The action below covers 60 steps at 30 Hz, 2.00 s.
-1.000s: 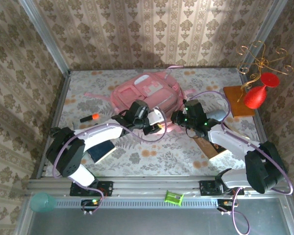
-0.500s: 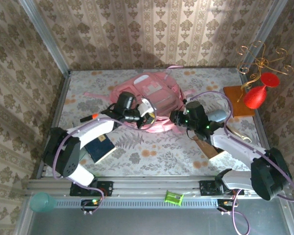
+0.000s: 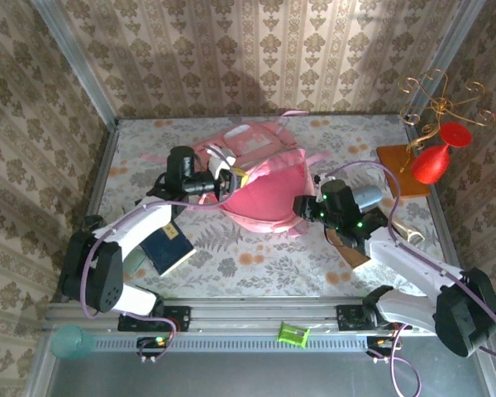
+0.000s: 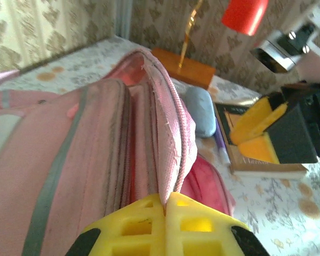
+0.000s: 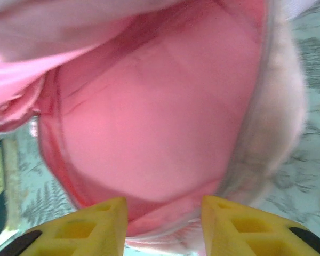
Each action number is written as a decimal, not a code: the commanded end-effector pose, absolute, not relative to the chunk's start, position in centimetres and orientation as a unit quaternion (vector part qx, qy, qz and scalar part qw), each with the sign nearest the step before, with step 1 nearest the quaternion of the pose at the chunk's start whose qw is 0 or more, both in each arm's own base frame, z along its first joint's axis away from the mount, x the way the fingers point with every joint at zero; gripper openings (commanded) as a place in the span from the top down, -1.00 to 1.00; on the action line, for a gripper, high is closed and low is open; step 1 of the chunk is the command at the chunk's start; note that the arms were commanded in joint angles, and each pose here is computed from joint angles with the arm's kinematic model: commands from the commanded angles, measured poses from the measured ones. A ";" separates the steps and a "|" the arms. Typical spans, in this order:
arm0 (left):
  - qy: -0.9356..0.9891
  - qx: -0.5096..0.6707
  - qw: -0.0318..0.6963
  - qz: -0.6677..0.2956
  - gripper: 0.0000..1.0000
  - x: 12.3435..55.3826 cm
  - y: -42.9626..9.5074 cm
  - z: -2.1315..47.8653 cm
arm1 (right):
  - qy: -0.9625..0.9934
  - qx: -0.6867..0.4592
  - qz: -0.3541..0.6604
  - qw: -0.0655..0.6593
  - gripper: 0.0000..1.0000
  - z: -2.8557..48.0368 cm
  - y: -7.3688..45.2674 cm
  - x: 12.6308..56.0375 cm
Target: Pack the student bag
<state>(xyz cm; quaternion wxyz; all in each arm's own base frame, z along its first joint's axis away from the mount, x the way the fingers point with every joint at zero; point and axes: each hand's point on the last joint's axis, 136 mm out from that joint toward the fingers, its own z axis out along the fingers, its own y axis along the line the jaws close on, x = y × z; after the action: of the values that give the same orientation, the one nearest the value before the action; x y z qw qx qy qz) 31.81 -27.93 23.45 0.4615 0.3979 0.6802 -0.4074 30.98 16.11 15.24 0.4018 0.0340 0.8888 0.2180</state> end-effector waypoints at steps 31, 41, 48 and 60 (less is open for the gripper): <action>0.720 0.366 0.447 -0.386 0.81 33.5 -25.0 19.0 | 0.936 0.284 0.179 0.103 -0.44 1.8 9.3 22.7; 0.745 0.337 0.450 -0.360 0.79 34.5 -24.3 18.6 | 0.957 0.096 0.249 0.116 -0.42 4.7 21.8 24.2; 0.778 0.308 0.444 -0.320 0.68 35.7 -23.2 17.7 | 0.967 0.007 0.210 0.145 -0.56 9.0 19.4 22.6; 0.784 0.271 0.470 -0.300 -0.32 30.6 -22.9 20.0 | 0.974 0.160 0.131 0.089 -0.76 5.6 10.5 17.4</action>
<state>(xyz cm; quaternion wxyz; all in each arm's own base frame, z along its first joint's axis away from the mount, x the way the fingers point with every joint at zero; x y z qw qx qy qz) 33.18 -22.14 19.65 0.4715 0.2719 0.7836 -0.2996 19.38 11.83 6.64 0.1166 0.1317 0.9712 0.1604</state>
